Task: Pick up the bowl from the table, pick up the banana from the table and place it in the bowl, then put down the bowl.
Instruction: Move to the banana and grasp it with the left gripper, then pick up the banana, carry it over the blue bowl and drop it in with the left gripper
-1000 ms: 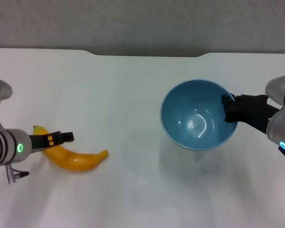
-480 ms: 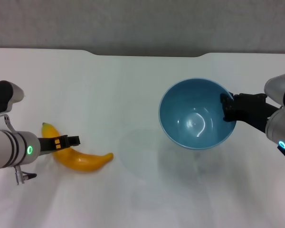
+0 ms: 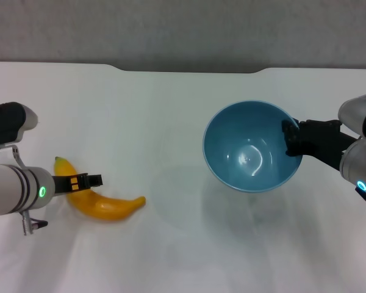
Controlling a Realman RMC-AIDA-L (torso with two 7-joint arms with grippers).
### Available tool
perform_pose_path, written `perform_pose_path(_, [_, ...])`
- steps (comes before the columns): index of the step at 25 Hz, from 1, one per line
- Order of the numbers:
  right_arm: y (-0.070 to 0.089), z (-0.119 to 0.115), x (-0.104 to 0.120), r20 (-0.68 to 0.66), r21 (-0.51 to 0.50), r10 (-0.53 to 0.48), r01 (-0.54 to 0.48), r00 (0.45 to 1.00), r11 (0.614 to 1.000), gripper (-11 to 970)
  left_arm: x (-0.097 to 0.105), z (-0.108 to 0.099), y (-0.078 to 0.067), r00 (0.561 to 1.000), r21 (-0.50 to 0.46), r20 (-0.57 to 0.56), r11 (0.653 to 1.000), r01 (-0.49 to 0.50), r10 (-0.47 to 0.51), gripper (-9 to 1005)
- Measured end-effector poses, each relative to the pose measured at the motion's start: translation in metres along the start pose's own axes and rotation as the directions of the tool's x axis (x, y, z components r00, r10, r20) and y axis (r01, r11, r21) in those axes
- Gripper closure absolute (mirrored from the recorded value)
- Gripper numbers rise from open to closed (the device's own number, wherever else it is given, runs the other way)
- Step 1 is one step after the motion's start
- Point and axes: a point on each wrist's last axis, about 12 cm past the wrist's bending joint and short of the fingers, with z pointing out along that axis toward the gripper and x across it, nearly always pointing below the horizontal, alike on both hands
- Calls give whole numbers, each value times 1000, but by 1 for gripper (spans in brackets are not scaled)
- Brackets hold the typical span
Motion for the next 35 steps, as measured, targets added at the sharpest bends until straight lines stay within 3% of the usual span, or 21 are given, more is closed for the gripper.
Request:
perform_pose_path(17, [1,1,-1,1,-3,-2,2,1000,1000,915,1,5,-3,1000,-7,-17,1000,-10,10,158])
perform_pose_path(22, [1,0,0,0,-2,-1,1,1000,1000,915,0,5,-2,1000,-5,-12,1000,-9,9,363])
perform_pose_path(30, [1,0,0,-1,-2,1,-1,1000,1000,915,-1,2,-1,1000,-11,4,1000,-19,19,469])
perform_pose_path(35, [1,0,0,-1,-2,3,-3,1000,1000,915,-2,0,-2,1000,-16,10,1000,-26,26,471])
